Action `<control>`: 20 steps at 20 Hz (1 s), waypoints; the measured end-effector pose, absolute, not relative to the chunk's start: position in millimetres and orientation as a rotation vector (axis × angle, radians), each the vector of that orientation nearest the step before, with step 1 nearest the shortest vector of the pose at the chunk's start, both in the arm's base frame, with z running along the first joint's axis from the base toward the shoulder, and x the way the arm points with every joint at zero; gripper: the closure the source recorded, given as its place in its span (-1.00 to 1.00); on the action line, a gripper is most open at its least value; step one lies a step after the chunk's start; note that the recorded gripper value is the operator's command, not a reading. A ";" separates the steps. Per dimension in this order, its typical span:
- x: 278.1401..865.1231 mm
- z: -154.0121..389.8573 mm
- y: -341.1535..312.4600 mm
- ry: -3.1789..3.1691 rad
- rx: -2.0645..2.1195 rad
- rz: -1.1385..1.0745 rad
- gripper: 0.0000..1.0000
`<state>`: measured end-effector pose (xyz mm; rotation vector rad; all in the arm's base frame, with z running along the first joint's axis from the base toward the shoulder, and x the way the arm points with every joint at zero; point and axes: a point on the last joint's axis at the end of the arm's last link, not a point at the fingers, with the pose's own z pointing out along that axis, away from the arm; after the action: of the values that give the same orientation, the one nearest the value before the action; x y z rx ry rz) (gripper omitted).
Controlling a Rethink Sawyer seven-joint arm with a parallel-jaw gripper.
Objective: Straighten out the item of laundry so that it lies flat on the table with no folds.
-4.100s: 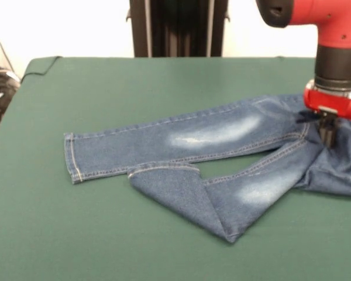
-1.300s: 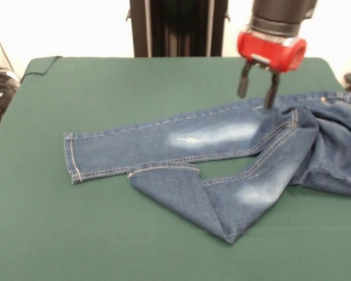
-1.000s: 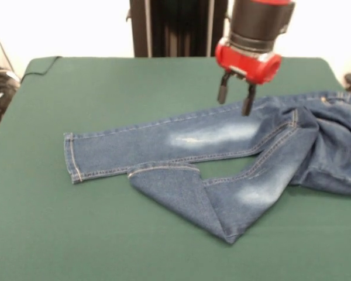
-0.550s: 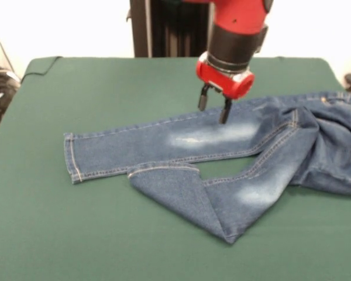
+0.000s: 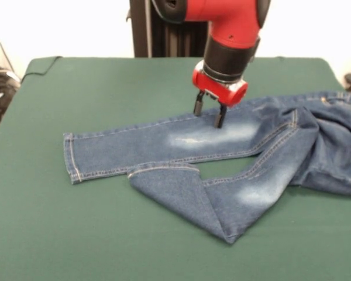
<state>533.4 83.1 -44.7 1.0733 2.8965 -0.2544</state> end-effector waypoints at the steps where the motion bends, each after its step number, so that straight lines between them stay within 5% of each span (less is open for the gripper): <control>1: 533.5 -44.7 82.8 2.899 1.062 -0.251 -1.00; 20: 538.1 -44.9 55.3 2.990 0.990 -0.014 -1.00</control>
<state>538.1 55.3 -44.9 0.9905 2.9903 -0.0142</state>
